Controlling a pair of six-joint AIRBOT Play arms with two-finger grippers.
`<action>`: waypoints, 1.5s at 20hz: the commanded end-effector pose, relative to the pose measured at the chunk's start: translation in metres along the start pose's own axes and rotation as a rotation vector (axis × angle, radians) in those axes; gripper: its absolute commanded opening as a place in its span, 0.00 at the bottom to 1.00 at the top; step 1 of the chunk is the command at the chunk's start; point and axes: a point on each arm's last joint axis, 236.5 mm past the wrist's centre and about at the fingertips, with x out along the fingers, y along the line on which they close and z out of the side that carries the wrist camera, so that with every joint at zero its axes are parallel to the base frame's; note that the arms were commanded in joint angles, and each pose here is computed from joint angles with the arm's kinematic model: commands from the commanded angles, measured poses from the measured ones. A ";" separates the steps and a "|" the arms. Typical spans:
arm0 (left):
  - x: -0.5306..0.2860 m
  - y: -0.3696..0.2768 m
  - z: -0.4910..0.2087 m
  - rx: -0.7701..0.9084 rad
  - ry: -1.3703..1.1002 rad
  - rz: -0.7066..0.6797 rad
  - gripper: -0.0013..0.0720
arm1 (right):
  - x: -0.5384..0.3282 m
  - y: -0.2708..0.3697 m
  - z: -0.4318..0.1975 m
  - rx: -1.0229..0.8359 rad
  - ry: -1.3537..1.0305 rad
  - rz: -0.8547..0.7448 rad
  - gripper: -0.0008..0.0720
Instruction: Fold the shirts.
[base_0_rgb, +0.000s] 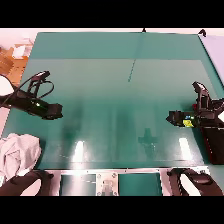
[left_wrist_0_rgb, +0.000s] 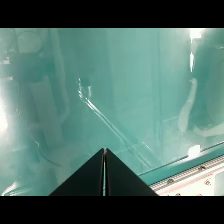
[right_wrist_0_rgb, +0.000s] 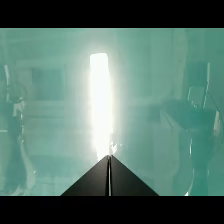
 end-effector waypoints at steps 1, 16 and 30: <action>0.000 0.000 0.001 0.000 -0.006 0.001 0.04 | 0.000 0.000 0.000 0.000 0.000 0.000 0.03; -0.007 0.230 -0.175 -0.417 0.437 0.755 1.00 | 0.000 0.000 0.000 0.000 0.000 0.000 0.03; -0.015 0.129 -0.039 -0.316 0.062 0.282 0.04 | 0.000 0.000 0.000 0.000 0.001 0.000 0.03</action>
